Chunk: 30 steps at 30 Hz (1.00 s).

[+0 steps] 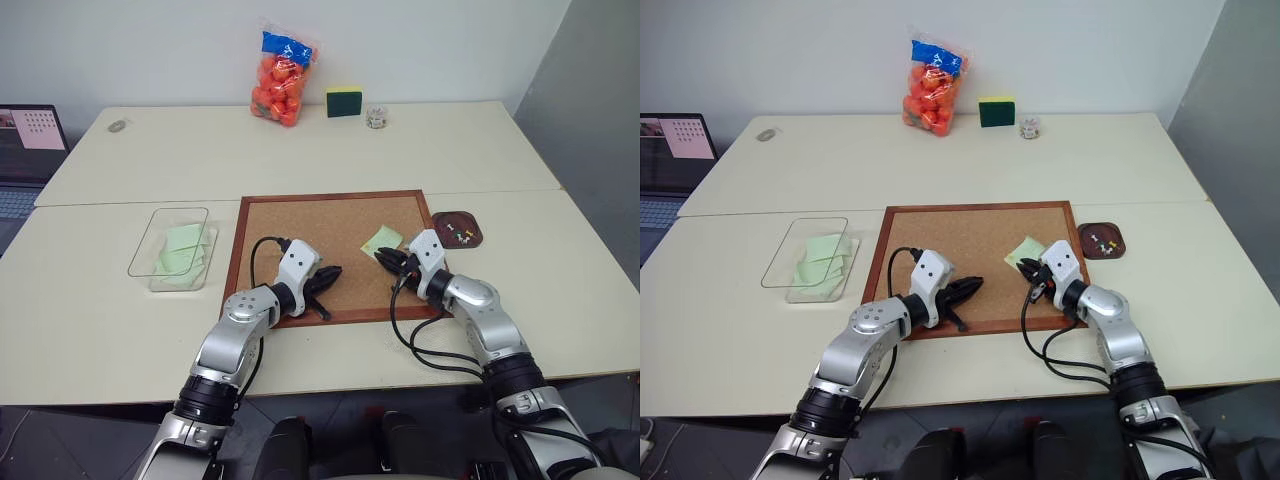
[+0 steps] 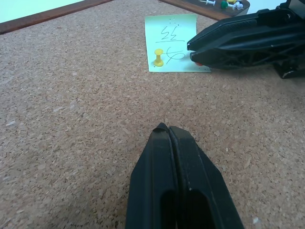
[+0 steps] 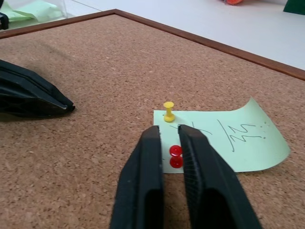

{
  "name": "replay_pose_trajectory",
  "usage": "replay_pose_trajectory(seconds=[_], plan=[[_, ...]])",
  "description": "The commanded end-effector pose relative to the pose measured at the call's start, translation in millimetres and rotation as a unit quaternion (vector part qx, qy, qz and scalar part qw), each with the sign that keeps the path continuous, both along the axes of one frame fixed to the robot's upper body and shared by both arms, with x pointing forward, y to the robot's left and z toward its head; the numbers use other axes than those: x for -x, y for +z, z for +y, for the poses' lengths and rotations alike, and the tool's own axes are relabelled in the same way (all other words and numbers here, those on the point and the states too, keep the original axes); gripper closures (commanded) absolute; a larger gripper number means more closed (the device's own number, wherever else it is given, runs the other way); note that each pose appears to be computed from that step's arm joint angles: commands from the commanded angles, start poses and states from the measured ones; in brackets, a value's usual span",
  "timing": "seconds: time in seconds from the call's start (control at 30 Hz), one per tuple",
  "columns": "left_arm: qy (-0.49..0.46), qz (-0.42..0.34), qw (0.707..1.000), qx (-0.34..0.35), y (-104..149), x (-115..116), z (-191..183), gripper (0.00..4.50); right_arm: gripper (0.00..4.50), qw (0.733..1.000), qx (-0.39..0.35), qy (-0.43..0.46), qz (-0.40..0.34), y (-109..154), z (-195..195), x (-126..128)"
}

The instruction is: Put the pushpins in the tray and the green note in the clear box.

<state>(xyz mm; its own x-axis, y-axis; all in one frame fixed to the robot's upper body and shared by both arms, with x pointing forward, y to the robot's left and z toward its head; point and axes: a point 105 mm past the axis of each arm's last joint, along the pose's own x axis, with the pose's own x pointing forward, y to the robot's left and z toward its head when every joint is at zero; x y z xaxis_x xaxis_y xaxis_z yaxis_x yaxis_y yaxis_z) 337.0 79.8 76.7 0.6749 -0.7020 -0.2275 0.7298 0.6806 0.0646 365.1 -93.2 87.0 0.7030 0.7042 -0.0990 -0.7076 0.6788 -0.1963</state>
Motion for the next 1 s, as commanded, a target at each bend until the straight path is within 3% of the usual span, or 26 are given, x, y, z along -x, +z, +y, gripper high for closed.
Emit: replay_pose_trajectory(seconds=[0.03,0.17,0.4,0.8,0.93,1.0], plan=[[0.004,0.011,1.000,-0.010,-6.6,0.7,0.7,4.50,4.49,1.000,0.005,0.005,-0.014,5.4,1.7,-1.5],[0.005,0.011,1.000,-0.010,-6.7,0.6,1.0,4.50,4.49,1.000,0.006,0.007,-0.020,6.6,2.1,-1.9],[0.006,0.011,1.000,-0.011,-6.9,0.7,1.7,4.50,4.49,0.994,-0.076,0.032,-0.066,43.3,6.9,5.7],[0.003,0.011,1.000,-0.009,-6.8,0.0,-0.1,4.50,4.49,0.995,-0.072,0.033,-0.066,44.6,5.7,8.5],[0.003,0.011,1.000,-0.009,-6.9,0.1,-0.2,4.50,4.49,0.995,-0.066,0.004,-0.071,45.1,-2.0,2.6],[0.004,0.011,1.000,-0.009,-6.8,0.2,-0.4,4.50,4.49,0.992,-0.066,-0.065,-0.086,50.1,-21.2,-12.0]])
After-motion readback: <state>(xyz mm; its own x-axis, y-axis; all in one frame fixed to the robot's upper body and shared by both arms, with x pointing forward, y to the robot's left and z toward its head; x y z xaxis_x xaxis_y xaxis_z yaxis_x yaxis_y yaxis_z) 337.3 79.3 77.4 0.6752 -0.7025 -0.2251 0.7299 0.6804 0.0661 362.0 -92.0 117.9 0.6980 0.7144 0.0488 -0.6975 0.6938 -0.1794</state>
